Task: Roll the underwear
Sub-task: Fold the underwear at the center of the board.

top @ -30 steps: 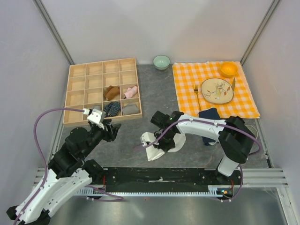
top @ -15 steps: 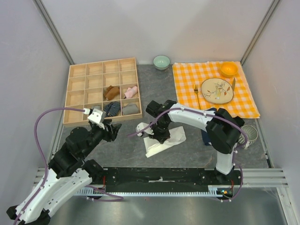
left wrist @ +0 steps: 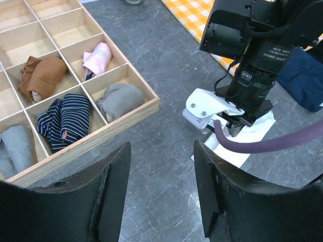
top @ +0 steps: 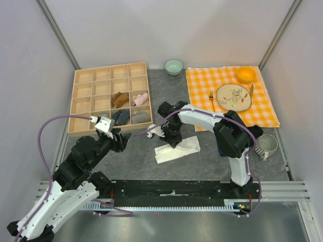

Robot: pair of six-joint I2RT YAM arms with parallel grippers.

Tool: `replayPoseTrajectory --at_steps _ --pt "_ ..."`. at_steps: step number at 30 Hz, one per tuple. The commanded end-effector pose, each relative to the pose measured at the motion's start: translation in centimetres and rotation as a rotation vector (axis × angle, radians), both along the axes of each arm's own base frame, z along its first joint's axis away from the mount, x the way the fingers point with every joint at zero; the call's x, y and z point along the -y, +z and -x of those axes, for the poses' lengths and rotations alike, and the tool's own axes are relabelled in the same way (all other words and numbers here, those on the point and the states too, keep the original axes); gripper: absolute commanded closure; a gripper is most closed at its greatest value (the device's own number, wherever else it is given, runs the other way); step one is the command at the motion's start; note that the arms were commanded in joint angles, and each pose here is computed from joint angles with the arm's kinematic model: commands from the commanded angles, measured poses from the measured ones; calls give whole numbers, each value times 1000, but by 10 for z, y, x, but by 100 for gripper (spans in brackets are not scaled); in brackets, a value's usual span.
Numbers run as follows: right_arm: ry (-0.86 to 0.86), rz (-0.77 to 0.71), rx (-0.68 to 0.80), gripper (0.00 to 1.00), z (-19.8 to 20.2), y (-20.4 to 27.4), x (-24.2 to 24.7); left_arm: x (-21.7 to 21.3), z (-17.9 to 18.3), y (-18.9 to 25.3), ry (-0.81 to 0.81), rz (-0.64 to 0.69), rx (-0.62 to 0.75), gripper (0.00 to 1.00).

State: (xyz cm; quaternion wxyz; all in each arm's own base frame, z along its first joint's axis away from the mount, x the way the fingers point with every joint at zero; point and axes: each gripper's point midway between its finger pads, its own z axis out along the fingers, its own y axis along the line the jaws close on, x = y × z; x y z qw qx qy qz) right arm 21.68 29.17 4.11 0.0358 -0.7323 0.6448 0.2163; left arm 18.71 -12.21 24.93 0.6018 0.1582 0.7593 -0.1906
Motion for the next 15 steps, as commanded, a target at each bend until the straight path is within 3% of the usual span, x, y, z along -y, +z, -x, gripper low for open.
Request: replayPoseTrajectory --at_steps 1,4,8,10,15 --pt "-9 -9 9 97 -11 2 -4 3 -4 6 -12 -3 31 41" --pt "-33 -2 31 96 -19 -1 -5 3 -4 7 -10 0 33 41" --pt "-81 -14 50 75 -30 0 -9 6 -5 3 -24 -7 21 41" --pt "-102 -17 74 70 -37 2 -10 7 -4 3 -30 -7 18 41" --pt "-262 -72 159 69 -72 33 -2 14 -6 -4 -54 -10 -11 39"
